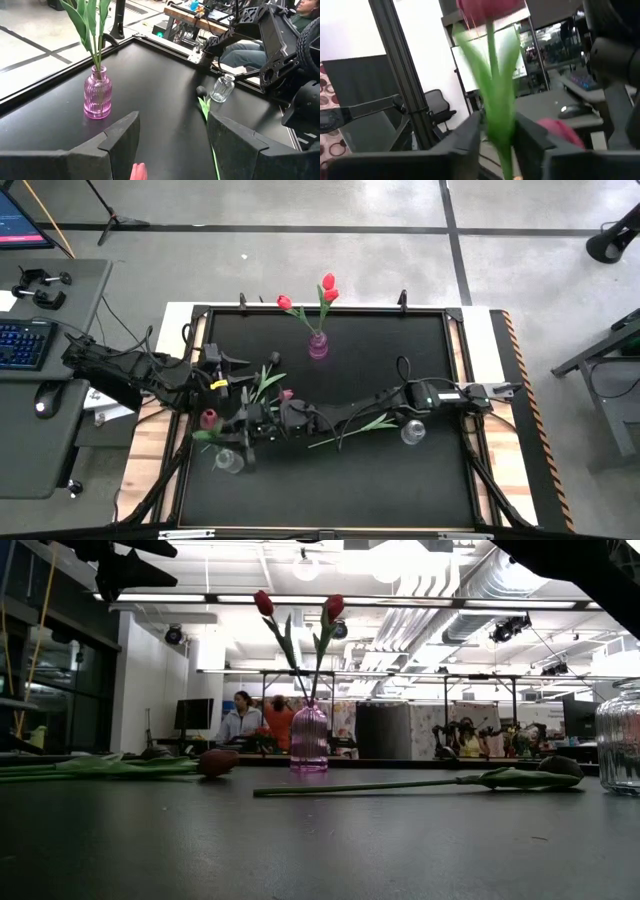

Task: Sort flowers into vase by color
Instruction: Put the right red tulip into the left transparent vase, then put the red tulip into the left transparent vase

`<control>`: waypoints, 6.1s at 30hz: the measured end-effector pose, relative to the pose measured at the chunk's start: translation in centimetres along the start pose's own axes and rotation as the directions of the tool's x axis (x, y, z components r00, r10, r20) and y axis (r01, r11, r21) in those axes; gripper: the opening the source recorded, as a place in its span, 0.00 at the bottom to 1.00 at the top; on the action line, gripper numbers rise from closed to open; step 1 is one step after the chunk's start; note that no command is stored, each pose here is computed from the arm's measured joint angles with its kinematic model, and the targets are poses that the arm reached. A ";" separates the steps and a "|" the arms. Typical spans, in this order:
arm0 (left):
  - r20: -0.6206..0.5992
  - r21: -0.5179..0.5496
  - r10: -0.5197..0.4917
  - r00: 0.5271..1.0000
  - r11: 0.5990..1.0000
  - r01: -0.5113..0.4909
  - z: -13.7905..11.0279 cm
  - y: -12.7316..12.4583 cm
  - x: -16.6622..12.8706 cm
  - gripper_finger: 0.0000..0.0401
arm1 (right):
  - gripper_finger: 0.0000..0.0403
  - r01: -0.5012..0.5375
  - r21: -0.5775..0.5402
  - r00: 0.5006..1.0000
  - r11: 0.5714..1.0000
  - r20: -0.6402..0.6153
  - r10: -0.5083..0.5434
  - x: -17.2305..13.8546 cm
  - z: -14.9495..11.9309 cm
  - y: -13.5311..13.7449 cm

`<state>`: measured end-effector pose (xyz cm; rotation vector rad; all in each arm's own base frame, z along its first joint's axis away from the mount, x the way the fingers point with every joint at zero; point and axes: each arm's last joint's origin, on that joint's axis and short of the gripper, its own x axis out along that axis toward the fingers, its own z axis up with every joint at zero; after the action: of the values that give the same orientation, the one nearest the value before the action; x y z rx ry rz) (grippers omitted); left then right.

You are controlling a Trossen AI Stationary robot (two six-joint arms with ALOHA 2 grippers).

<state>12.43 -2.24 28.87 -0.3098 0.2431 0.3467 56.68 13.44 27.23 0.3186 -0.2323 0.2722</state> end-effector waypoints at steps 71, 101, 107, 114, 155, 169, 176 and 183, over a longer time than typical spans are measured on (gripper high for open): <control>-0.907 0.260 0.279 0.315 0.960 -0.104 -8.3 1.7 15.0 0.49 | 0.67 0.314 -0.201 0.703 0.928 -0.608 -0.370 -11.9 18.5 8.6; -0.894 0.308 0.292 0.339 0.951 -0.007 -10.2 -0.2 15.3 0.49 | 0.67 0.327 -0.222 0.684 0.919 -0.616 -0.392 -12.0 18.5 7.9; -0.910 0.327 0.317 0.268 0.945 -0.008 -11.6 0.0 16.0 0.49 | 0.67 0.327 -0.221 0.683 0.919 -0.616 -0.392 -12.0 18.5 7.9; -0.909 0.337 0.318 0.270 0.941 0.026 -11.8 0.1 16.2 0.46 | 0.67 0.325 -0.224 0.683 0.919 -0.616 -0.392 -12.0 18.5 7.9; 0.236 0.022 -0.549 0.802 0.828 0.561 7.7 -0.8 -6.5 0.00 | 0.67 0.344 -0.290 0.675 0.893 -0.585 -0.450 -11.9 19.1 6.2; 0.356 0.258 -0.846 0.396 0.497 0.829 11.9 -2.3 -10.1 0.00 | 0.67 0.384 -0.256 0.672 0.887 -0.581 -0.459 -11.9 19.2 5.9; 0.379 0.375 -0.881 0.284 0.426 0.823 13.9 -2.0 -12.0 0.00 | 0.67 0.425 -0.261 0.664 0.867 -0.561 -0.495 -11.9 19.2 5.8; 0.308 0.352 -0.911 0.274 0.377 0.857 13.5 -2.0 -12.1 0.00 | 0.67 0.454 -0.223 0.664 0.863 -0.562 -0.494 -11.9 19.2 5.9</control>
<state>4.53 -3.00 45.33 -0.1909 -0.4245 -0.7677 40.28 9.62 43.40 0.2027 0.4863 -0.1684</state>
